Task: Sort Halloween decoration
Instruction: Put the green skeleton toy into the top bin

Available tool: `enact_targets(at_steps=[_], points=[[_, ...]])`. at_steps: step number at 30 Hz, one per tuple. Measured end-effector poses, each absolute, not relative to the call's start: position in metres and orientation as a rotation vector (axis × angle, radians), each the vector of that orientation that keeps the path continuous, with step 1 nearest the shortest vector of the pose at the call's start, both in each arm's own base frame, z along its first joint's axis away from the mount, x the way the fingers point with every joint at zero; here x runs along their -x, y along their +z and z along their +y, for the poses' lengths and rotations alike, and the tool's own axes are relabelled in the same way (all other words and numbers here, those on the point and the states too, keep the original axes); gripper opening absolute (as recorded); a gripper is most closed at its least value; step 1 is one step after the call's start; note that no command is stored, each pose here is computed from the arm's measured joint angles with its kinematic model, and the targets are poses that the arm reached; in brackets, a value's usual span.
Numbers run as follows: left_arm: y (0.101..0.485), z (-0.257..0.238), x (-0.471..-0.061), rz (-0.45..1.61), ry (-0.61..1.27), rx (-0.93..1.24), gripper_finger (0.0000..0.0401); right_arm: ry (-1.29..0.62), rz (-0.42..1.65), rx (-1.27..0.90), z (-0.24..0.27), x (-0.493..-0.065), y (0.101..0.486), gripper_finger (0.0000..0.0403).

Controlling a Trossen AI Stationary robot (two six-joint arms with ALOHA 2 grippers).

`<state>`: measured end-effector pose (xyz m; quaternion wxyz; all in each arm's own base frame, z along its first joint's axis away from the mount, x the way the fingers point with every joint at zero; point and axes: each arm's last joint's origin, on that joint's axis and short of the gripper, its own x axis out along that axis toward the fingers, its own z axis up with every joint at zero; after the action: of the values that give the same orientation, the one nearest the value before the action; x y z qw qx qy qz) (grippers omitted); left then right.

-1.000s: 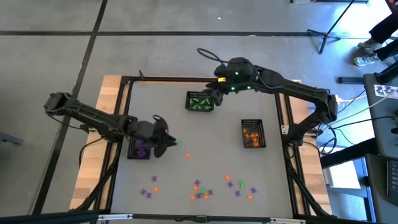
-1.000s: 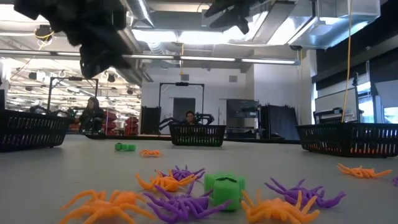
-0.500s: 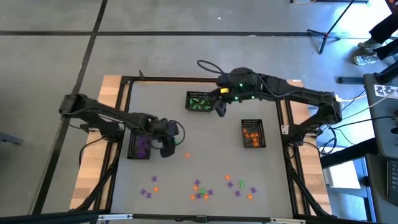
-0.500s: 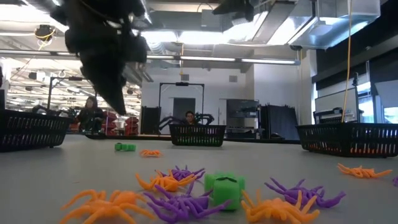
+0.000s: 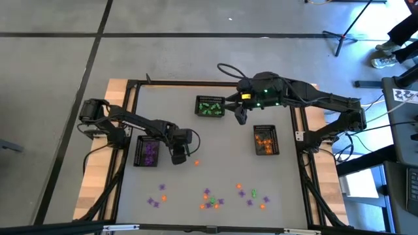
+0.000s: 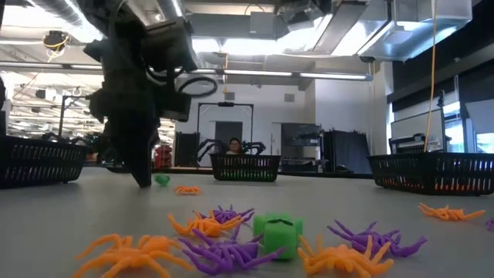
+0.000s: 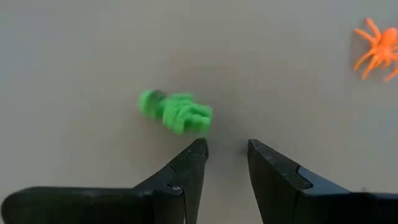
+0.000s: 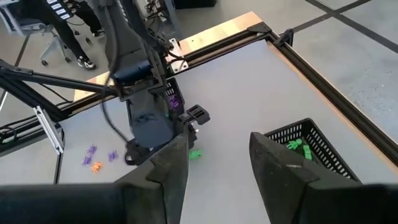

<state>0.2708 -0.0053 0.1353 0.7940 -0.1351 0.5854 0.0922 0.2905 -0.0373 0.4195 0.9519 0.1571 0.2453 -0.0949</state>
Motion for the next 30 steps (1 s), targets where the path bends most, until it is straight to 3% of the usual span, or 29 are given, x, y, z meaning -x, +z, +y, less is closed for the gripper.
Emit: enact_targets(at_steps=[12, 17, 30], points=[[0.129, -0.005, -0.278, 1.226, 0.26, 0.359, 0.0116, -0.184, 0.524, -0.295, -0.036, -0.278, 0.423, 0.0167], [0.144, -0.005, -0.273, 1.27, 0.305, 0.4, 0.0116, -0.172, 0.543, -0.266, -0.035, -0.271, 0.425, 0.0167], [0.179, 0.01, -0.292, 1.135, 0.47, 0.51, 0.0116, -0.092, 0.469, -0.212, -0.028, -0.244, 0.445, 0.0167]])
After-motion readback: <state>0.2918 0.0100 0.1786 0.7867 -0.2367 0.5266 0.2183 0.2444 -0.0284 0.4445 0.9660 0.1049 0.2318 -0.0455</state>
